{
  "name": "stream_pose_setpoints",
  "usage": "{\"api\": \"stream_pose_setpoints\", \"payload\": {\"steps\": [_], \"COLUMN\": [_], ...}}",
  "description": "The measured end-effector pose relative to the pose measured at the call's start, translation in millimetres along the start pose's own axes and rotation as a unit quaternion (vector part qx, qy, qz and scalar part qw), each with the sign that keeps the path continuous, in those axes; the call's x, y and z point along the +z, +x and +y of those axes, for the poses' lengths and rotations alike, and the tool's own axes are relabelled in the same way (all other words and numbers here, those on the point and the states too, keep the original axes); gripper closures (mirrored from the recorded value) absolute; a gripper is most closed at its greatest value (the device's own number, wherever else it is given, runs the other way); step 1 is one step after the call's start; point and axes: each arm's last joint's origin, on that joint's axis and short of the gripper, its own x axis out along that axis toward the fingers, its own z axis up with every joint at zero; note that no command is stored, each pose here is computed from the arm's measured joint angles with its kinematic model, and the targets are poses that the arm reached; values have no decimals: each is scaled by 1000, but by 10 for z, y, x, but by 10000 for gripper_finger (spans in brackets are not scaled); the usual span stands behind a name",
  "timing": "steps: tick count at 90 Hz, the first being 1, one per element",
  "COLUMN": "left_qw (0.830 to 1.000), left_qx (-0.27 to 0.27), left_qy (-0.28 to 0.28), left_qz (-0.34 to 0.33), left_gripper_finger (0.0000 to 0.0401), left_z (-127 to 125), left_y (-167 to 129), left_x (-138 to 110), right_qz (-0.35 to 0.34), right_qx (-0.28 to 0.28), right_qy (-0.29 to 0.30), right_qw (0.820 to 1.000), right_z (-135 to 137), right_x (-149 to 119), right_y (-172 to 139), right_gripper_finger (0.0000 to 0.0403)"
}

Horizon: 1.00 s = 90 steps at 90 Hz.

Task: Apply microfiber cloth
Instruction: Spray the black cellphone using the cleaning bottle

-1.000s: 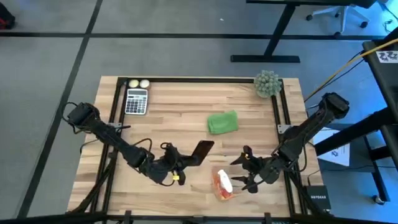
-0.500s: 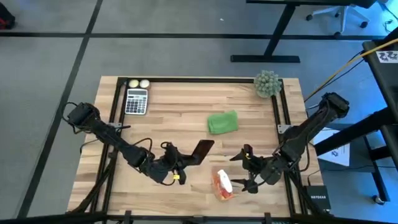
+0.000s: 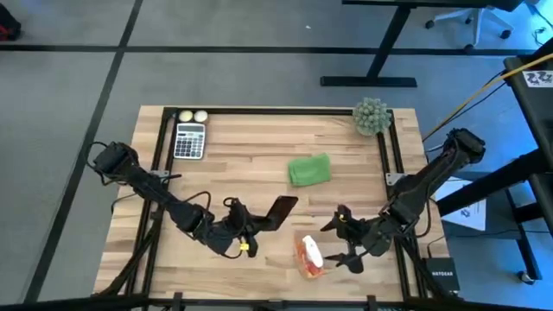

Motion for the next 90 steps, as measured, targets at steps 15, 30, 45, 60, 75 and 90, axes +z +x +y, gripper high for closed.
{"api": "stream_pose_setpoints", "payload": {"steps": [15,30,45,60,75,90], "left_qw": [1000,1000,1000,1000,1000,1000], "left_qx": [2,2,2,2,1,0], "left_qy": [2,4,4,4,4,4], "left_qz": [-1,0,0,0,1,1], "left_gripper_finger": [384,384,384,384,384,384], "left_z": [4,4,4,4,7,6], "left_y": [3,3,2,2,7,6], "left_x": [1,2,2,1,4,4], "right_qz": [22,-23,-63,-81,-105,-107], "right_qx": [10,31,5,-7,6,6], "right_qy": [20,17,-3,-12,-13,-14], "right_qw": [1000,999,998,997,994,994], "right_z": [-77,-148,-210,-221,-221,-220], "right_x": [5,91,51,-17,-32,-30], "right_y": [-231,-532,-611,-519,-469,-469], "right_gripper_finger": [15,15,15,15,15,15]}}
